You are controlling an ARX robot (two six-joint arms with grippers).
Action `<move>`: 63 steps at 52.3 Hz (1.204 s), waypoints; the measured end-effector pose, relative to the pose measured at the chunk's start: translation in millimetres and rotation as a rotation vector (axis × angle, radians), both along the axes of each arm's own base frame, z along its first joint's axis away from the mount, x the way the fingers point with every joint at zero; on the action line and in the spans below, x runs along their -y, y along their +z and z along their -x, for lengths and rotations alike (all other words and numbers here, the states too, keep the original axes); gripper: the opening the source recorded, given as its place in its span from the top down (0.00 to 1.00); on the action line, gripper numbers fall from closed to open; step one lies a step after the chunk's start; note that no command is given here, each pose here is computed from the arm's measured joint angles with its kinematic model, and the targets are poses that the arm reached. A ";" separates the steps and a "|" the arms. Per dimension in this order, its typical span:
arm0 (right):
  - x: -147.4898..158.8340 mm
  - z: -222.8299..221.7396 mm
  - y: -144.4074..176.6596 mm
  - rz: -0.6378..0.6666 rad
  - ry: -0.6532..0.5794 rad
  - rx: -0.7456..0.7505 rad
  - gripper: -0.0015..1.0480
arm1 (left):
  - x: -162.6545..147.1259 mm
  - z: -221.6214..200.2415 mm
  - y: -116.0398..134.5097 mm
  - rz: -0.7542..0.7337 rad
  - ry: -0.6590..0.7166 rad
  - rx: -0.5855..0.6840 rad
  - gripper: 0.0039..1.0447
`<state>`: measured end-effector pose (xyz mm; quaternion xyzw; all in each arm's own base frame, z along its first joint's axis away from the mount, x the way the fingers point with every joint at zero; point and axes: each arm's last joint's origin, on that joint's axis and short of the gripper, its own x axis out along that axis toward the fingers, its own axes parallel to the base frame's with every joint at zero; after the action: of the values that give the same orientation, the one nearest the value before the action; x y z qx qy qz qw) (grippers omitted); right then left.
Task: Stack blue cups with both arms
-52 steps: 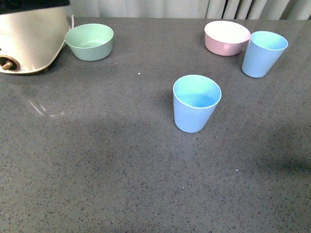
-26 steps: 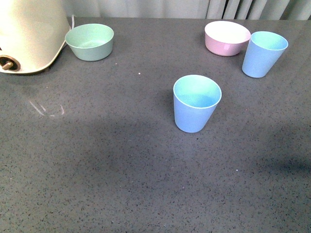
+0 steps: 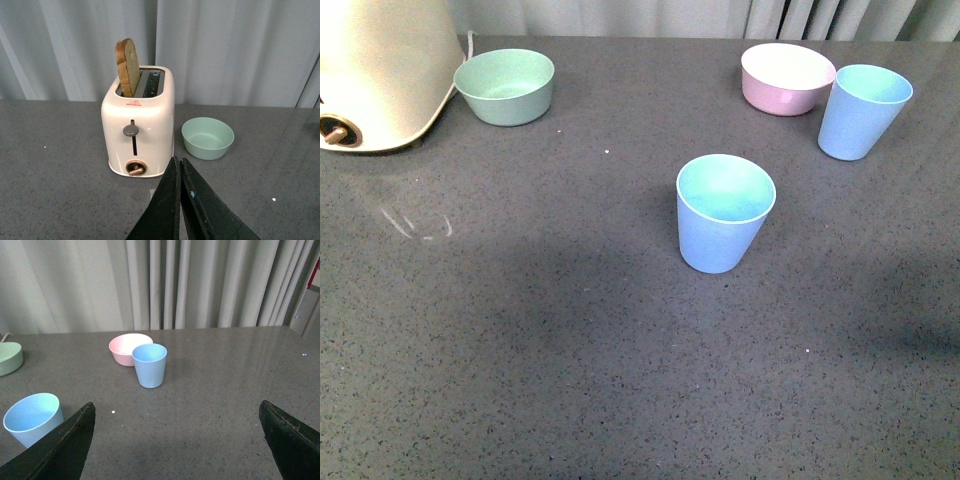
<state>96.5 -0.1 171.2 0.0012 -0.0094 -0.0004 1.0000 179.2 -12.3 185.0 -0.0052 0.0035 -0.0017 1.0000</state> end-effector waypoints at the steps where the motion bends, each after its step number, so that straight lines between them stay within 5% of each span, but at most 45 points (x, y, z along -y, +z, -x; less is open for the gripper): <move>1: 0.0 0.0 0.0 0.000 0.000 0.000 0.09 | -0.4 0.9 -0.4 0.000 -0.002 0.000 0.99; 31: 0.0 0.0 0.0 0.000 0.000 0.000 0.09 | -11.8 37.3 -20.5 -0.001 0.000 -0.003 0.99; 63: 0.0 0.0 0.0 0.000 0.000 0.000 0.09 | -11.9 58.5 -13.5 -0.001 0.000 0.021 0.99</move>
<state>96.5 -0.1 171.2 0.0012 -0.0094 -0.0004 1.0000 120.8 -0.4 171.5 -0.0049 -0.0071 -0.0016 1.0000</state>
